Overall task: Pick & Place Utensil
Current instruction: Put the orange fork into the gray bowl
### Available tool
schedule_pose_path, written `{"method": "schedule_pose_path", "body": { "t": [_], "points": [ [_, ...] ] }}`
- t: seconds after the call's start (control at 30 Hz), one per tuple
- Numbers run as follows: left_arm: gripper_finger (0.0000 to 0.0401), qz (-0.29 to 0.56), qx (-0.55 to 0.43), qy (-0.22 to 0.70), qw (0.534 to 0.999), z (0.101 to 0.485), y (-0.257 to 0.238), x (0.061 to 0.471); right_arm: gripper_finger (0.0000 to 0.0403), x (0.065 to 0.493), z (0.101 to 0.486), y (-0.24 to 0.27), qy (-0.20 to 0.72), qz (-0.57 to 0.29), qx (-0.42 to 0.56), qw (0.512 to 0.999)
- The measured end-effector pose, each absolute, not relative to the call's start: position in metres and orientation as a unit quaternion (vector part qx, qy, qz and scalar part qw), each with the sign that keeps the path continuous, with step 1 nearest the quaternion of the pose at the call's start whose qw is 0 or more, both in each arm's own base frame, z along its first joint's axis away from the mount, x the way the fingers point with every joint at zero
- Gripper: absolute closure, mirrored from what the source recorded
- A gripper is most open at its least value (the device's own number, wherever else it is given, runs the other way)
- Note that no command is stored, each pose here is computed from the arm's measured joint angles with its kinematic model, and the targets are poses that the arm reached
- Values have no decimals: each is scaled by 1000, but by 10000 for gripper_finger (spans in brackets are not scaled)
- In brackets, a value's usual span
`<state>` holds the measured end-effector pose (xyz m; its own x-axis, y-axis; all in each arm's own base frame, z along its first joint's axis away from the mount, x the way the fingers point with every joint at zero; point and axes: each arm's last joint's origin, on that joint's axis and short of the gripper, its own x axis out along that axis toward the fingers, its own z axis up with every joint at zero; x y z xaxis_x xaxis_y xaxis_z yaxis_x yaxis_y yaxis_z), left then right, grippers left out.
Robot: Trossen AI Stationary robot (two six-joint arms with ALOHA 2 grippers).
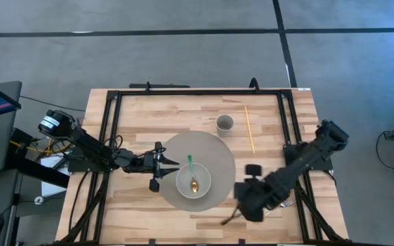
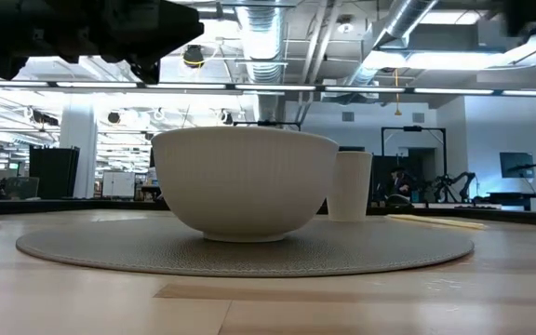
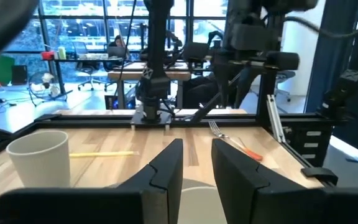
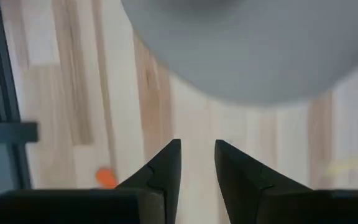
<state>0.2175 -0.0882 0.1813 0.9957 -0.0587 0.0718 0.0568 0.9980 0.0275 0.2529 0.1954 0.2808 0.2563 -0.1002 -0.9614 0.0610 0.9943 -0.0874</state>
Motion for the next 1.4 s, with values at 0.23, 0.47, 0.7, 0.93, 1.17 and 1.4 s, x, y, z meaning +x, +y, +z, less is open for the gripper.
{"method": "schedule_pose_path", "body": {
  "t": [0.23,0.47,0.7,0.93,1.17,1.4],
  "points": [
    [315,-29,9,-37,999,182,-88,218,311,181,254,214,587,-85,73,802],
    [315,-29,9,-37,999,182,-88,218,311,144,194,234,568,-25,127,813],
    [315,-29,9,-37,999,182,-88,218,311,126,162,242,627,0,73,775],
    [315,-29,8,-37,999,182,-88,218,311,120,145,239,667,-33,24,744],
    [315,-29,8,-37,999,182,-88,218,311,118,133,243,708,-32,21,705],
    [315,-29,8,-37,999,182,-88,218,333,125,129,240,713,-47,27,699]
  ]
}}
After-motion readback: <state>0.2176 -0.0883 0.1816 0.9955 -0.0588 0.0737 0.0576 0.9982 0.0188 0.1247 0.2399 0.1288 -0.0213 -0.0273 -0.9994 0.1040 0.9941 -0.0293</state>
